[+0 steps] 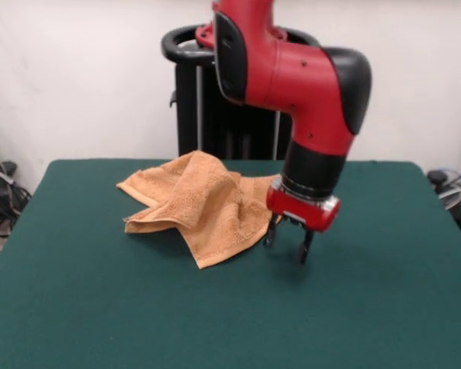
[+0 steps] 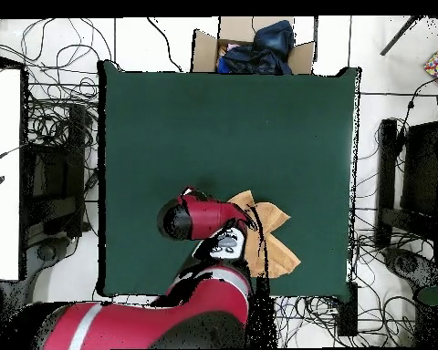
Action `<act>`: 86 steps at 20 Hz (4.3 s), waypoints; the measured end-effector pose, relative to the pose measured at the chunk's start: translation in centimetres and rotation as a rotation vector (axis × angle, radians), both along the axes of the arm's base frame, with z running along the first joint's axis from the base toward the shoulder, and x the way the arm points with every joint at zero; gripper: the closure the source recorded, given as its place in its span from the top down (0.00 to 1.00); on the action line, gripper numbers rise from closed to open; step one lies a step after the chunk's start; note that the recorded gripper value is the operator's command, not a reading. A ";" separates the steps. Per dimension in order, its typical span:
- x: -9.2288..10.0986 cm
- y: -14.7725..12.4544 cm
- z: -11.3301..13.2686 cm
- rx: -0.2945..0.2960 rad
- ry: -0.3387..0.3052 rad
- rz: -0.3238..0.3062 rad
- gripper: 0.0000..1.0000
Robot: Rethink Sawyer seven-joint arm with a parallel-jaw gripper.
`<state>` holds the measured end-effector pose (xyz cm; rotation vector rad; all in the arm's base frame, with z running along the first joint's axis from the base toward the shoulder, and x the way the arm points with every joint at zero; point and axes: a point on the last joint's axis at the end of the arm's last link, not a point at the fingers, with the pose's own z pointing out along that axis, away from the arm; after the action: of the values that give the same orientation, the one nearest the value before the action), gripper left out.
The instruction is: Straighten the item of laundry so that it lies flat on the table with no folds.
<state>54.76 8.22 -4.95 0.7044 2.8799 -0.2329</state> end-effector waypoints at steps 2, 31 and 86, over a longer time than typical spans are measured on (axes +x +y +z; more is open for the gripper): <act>0.6 0.8 -1.1 -0.020 -0.005 0.008 1.00; 6.9 2.0 0.3 -0.544 0.216 0.161 1.00; 7.9 -1.0 -3.6 -0.667 0.278 0.072 1.00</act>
<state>62.64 7.24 -8.53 0.4587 2.7689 -1.2885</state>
